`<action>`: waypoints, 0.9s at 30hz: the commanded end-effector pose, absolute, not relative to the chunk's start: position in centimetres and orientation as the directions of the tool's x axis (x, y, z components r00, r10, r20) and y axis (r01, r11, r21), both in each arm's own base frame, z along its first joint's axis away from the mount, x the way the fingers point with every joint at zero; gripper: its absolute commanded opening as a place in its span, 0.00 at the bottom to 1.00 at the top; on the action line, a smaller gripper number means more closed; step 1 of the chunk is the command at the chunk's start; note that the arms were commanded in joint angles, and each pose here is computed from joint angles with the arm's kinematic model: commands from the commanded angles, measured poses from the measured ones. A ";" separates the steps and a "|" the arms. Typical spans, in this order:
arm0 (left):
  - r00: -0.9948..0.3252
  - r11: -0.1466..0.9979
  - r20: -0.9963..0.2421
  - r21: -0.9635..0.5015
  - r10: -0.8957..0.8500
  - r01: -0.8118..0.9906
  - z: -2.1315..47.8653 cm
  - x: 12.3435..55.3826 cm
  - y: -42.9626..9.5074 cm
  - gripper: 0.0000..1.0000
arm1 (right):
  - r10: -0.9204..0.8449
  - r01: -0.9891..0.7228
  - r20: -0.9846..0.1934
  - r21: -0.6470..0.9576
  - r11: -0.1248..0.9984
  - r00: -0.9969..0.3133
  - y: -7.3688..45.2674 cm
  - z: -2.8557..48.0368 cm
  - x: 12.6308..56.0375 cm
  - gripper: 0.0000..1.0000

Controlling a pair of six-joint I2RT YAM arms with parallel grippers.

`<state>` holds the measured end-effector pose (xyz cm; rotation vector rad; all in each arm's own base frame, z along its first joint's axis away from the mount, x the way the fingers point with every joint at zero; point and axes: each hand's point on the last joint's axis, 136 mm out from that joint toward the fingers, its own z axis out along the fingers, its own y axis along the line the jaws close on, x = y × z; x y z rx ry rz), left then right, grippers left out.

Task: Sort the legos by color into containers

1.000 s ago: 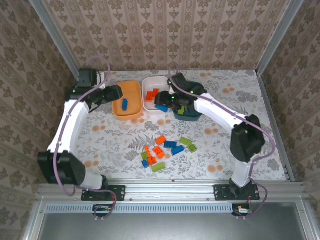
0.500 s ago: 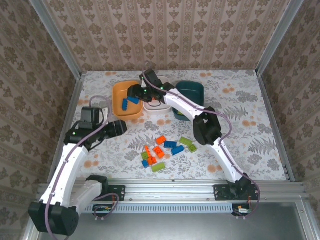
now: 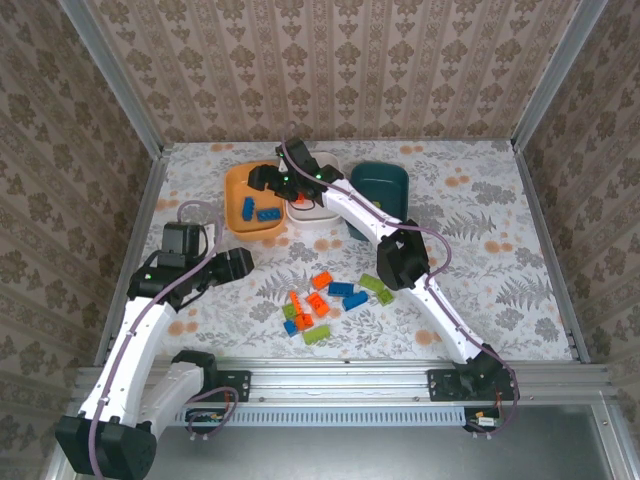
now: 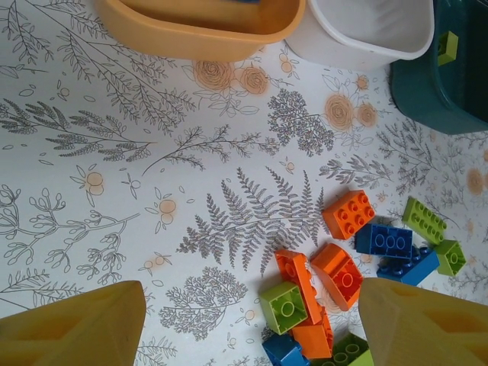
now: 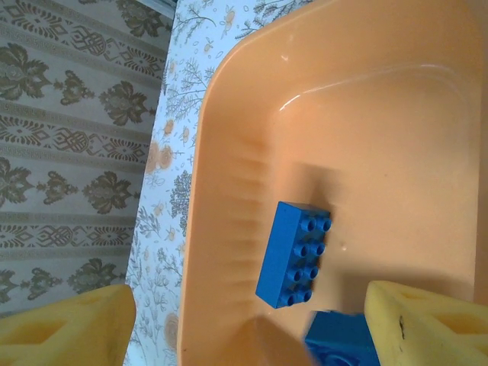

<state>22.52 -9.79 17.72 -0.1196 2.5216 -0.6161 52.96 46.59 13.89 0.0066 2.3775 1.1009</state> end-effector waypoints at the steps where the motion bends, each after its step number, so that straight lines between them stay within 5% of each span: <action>1: -0.848 0.893 -0.483 -0.449 -0.219 0.025 18.8 22.4 -9.5 0.76 | 0.206 -0.270 -0.519 0.695 0.667 -0.830 45.8 19.3 52.3 0.80; 11: -0.867 0.897 -0.480 -0.432 -0.136 0.098 18.1 21.8 -11.4 0.75 | -0.010 -0.307 -0.562 0.437 0.846 -0.827 35.9 22.2 44.0 0.81; 19: -0.909 0.886 -0.416 -0.419 0.006 0.197 14.9 20.8 -15.5 0.74 | -0.146 -0.215 -0.338 0.177 0.960 -0.930 21.1 13.9 30.1 0.81; 27: -0.936 0.877 -0.345 -0.429 0.065 0.219 11.8 20.0 -18.7 0.73 | -0.110 -0.159 -0.244 0.192 0.968 -0.964 16.9 8.8 22.7 0.75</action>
